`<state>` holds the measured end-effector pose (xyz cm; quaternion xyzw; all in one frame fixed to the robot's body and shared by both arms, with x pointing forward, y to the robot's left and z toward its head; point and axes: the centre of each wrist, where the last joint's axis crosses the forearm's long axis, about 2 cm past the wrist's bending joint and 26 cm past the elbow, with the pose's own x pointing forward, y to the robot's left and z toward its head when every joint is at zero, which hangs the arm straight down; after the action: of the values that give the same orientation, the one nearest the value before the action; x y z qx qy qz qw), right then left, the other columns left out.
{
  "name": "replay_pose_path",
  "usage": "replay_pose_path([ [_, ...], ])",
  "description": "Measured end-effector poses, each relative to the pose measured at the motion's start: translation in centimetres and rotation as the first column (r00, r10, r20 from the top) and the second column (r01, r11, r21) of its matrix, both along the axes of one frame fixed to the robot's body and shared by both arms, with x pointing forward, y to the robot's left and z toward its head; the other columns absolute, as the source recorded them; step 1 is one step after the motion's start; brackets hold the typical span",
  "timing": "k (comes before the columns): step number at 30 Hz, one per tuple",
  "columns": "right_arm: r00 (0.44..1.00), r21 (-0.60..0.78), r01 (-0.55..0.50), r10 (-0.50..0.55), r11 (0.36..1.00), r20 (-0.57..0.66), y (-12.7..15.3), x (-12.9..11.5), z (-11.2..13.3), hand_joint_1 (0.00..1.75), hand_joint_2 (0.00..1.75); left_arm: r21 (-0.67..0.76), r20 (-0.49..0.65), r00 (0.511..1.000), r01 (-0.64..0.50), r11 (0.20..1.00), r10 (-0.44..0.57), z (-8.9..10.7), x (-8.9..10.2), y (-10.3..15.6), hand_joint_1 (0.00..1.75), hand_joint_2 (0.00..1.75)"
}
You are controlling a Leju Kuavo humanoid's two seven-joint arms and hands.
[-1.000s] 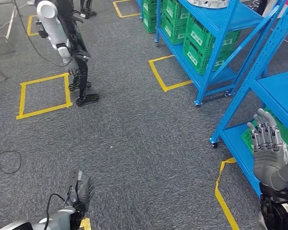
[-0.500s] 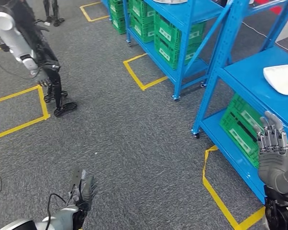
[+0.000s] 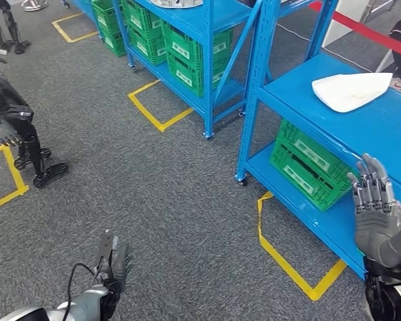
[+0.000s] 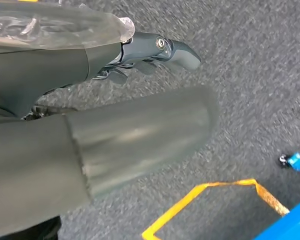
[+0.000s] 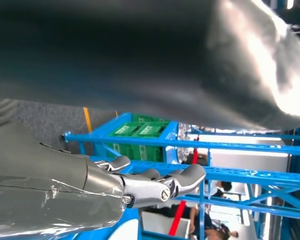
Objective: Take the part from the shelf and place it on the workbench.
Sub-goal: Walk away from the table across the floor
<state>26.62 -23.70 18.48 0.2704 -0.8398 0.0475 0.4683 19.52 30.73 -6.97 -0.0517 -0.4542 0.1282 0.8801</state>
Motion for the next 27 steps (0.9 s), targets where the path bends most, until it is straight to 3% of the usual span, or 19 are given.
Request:
replay_pose_path([
  [27, 1.0, 0.006, -0.01, 0.01, 1.0, 0.002, 0.0, 1.0, 0.4, 0.0, 0.0, -0.082, -0.006, 1.0, -0.018, 0.996, 0.017, -0.4, -1.0, 0.2, 0.0, 0.0],
])
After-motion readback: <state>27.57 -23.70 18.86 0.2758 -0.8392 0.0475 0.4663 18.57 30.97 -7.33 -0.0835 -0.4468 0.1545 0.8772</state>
